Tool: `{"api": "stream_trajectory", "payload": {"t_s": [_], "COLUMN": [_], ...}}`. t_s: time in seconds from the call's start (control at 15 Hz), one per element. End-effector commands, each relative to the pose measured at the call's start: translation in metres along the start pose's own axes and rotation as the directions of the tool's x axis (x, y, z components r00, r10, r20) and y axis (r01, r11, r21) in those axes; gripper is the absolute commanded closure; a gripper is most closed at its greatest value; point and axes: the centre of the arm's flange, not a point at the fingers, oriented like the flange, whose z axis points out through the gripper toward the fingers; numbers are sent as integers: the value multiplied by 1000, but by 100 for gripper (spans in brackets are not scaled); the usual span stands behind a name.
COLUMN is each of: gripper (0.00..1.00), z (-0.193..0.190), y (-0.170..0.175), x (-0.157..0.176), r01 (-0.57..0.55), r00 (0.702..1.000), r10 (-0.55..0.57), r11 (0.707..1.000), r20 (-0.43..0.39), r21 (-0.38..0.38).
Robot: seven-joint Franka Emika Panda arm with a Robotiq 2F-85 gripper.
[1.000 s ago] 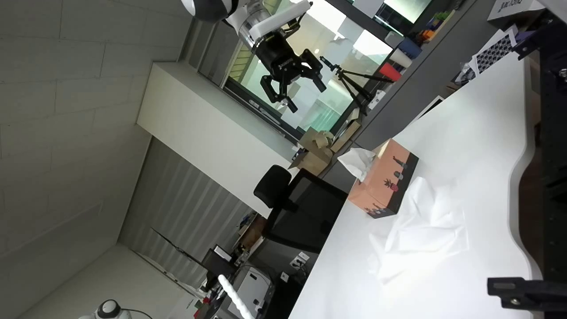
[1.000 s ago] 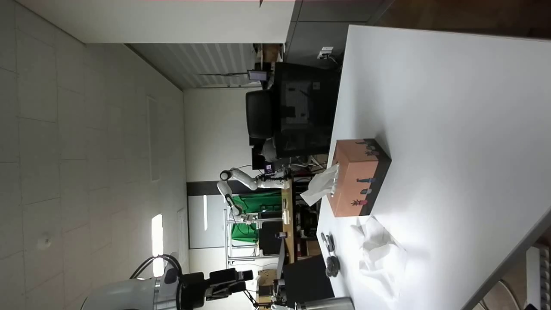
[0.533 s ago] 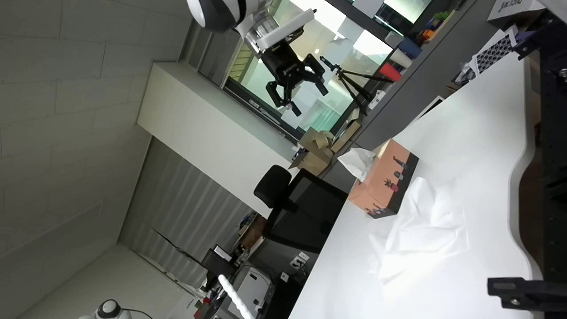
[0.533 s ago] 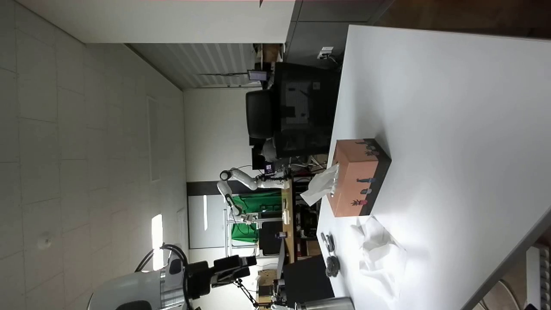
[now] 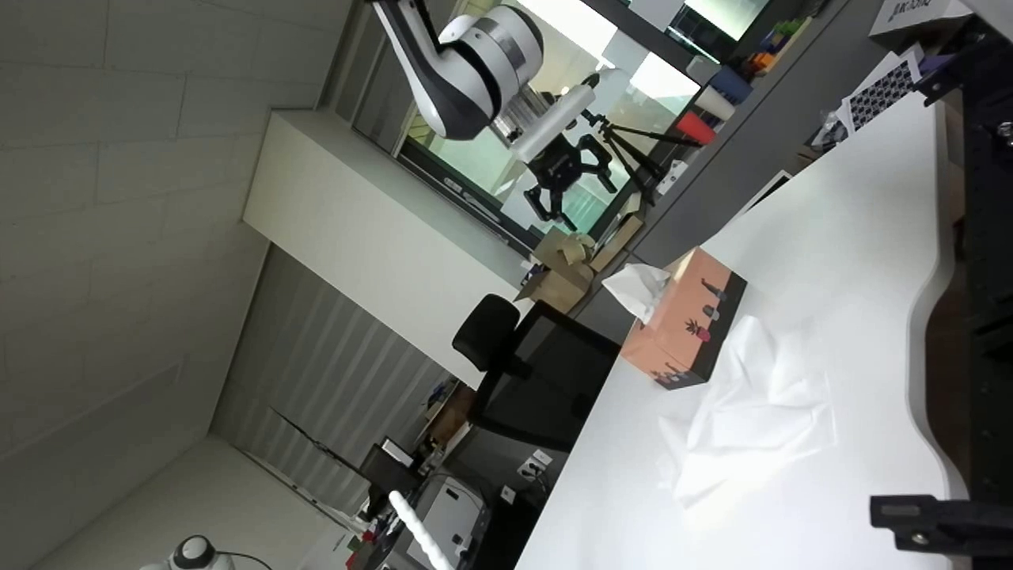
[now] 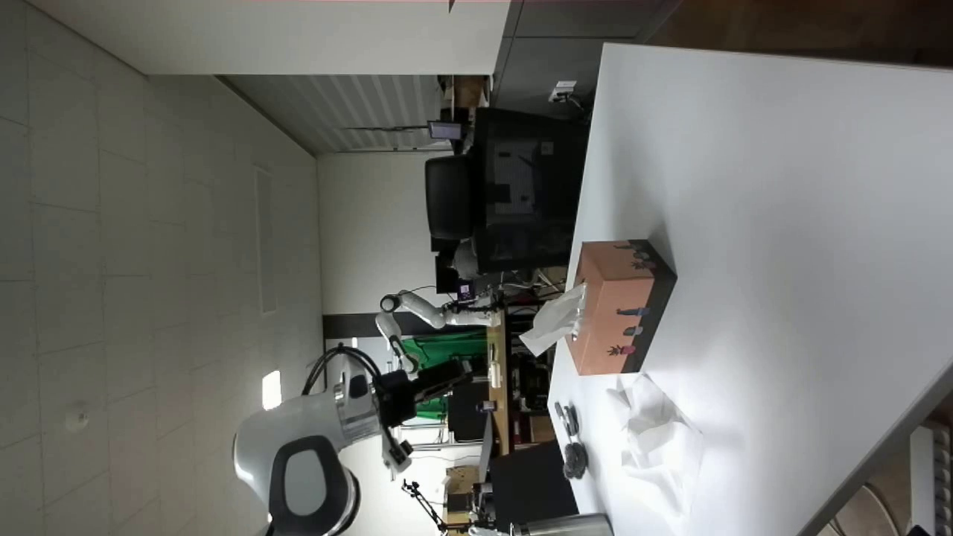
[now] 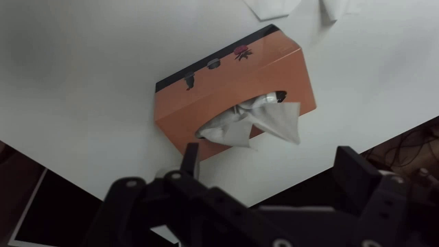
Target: Remove a tissue from the box
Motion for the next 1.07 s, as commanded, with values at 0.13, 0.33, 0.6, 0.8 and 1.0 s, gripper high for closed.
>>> {"api": "stream_trajectory", "payload": {"t_s": [0.13,0.33,0.6,0.8,1.0], "gripper": [0,0,0,0,32], "z": [71,107,147,167,181], "y": [-6,-3,-9,-23,-35], "x": [71,76,73,67,59], "r01": [-279,-413,-576,-681,-774], "r00": [959,910,818,732,632], "r10": [276,408,570,678,773], "r11": [959,908,812,725,626], "r20": [-61,-77,-78,-66,-55], "r21": [-52,-69,-96,-104,-91]}}
